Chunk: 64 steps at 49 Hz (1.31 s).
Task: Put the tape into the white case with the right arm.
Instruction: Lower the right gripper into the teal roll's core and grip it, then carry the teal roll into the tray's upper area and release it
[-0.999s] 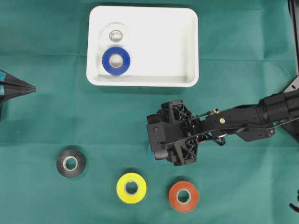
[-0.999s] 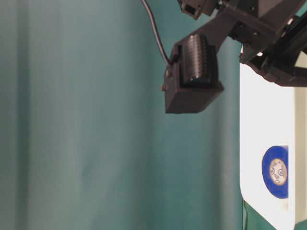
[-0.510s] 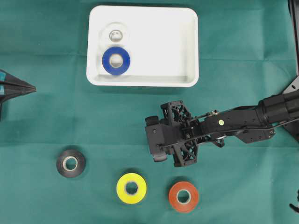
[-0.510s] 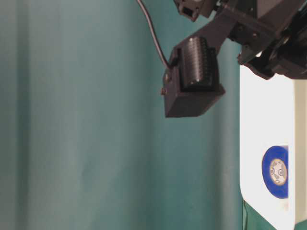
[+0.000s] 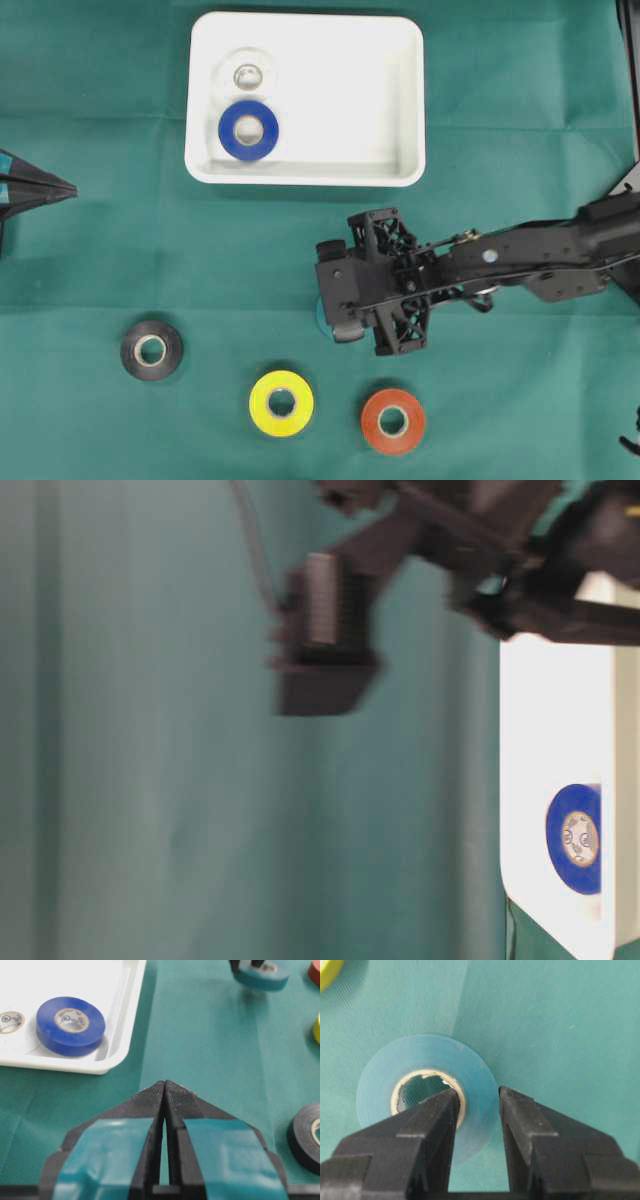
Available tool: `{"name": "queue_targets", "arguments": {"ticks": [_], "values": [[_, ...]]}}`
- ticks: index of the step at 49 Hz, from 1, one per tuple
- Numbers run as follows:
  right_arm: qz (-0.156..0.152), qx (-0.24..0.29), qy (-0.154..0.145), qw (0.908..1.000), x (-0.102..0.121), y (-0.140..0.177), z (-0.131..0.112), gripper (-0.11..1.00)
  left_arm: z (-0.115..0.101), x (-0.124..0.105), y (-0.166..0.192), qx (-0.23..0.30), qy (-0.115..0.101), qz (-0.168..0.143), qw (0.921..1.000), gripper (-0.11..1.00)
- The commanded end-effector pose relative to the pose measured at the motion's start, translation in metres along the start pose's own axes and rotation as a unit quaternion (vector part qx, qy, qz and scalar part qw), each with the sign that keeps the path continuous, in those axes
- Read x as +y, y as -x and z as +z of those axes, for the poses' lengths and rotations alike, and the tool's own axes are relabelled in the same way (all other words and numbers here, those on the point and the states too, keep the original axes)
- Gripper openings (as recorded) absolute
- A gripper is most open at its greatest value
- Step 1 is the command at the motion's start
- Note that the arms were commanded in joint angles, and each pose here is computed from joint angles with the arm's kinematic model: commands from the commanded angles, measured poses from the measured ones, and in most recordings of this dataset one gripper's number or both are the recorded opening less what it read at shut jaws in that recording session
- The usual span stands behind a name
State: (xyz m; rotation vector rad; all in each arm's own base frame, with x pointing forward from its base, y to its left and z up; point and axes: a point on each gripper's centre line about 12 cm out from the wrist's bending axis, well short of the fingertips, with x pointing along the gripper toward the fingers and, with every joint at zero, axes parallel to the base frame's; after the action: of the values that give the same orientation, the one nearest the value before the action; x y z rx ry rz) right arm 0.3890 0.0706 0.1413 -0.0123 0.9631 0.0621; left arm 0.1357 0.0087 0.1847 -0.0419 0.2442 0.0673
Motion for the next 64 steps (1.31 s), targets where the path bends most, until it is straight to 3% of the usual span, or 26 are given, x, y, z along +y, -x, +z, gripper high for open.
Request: {"name": "queue_targets", "arguments": {"ticks": [1,19,41,51,64], "values": [[0.003,-0.037,-0.003,0.9993,0.001,0.026,0.022,-0.01,0.003,0.001,0.000,-0.003,0.001,0.002,1.0000,0.00],[0.007,-0.049,-0.004,0.9988,0.001,0.023,0.026,-0.01,0.003,0.001,0.000,-0.003,0.001,0.002,1.0000,0.00],[-0.003,-0.066,-0.016,0.9977,-0.008,0.003,0.063,-0.01,0.003,0.001,0.000,-0.003,0.001,0.002,1.0000,0.00],[-0.022,-0.062,-0.038,0.9971,-0.032,0.004,0.064,-0.01,0.003,0.001,0.000,-0.003,0.001,0.002,1.0000,0.00],[-0.066,-0.063,-0.091,0.9916,-0.093,0.012,0.064,-0.01,0.003,0.001,0.000,-0.002,0.001,0.002,1.0000,0.00]]}}
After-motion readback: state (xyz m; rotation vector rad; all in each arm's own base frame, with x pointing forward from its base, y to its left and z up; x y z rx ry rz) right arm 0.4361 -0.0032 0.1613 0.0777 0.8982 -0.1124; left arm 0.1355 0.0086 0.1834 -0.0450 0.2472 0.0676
